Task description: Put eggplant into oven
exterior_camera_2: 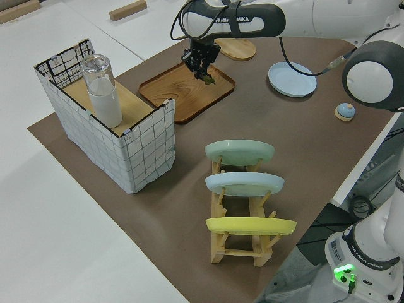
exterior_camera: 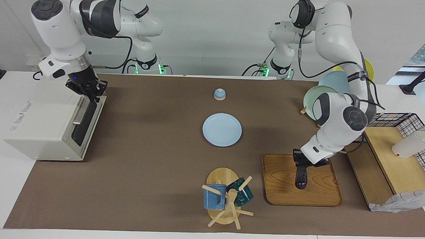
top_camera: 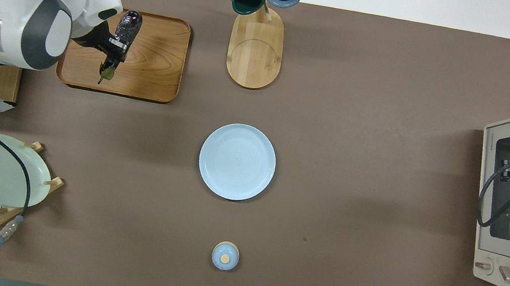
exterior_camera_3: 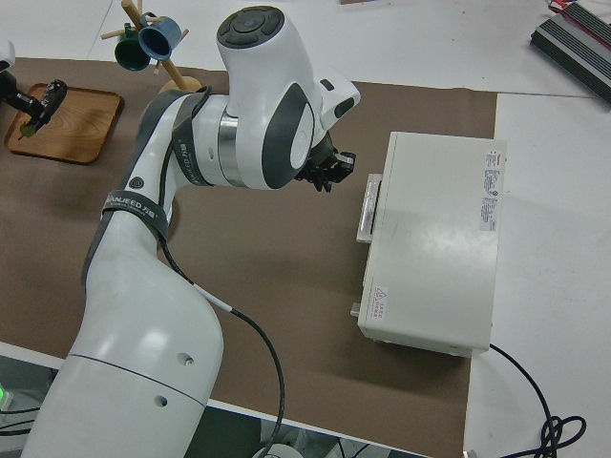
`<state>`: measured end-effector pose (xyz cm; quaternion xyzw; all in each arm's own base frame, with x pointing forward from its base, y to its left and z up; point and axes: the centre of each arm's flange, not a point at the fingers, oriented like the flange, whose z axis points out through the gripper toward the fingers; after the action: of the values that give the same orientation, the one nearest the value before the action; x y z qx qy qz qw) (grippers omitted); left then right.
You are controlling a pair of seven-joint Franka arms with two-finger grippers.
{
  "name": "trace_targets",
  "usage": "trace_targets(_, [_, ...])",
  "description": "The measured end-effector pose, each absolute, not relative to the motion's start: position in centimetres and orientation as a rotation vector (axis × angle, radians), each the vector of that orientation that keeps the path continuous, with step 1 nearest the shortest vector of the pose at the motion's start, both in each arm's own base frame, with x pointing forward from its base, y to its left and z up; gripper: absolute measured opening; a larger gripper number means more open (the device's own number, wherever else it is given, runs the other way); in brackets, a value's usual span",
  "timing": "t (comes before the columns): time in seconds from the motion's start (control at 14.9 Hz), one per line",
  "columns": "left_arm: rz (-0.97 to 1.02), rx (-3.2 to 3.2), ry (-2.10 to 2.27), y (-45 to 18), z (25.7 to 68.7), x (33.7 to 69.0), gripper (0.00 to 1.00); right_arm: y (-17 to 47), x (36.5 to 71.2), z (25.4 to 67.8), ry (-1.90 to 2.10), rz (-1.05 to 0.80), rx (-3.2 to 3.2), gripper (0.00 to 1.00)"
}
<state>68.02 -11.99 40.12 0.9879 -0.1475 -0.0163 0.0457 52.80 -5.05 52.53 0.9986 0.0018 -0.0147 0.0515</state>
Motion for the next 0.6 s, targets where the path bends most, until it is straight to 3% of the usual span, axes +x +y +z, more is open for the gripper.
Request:
trace_targets(0.07, [-0.073,3.015,-0.414,-12.5,42.4,67.0,0.29,-5.7,52.7,52.1,0.004,-0.055,3.013,0.01])
trace_targets(0.27, [-0.136,3.019,-0.310,-18.9,46.3,63.3,0.29,-7.2,52.5,51.1,-0.007,-0.064,2.976,0.01])
trace_targets(0.6, [-0.286,3.046,-0.319,-33.1,44.2,53.6,0.29,-9.1,52.1,49.0,-0.033,-0.085,2.951,0.01])
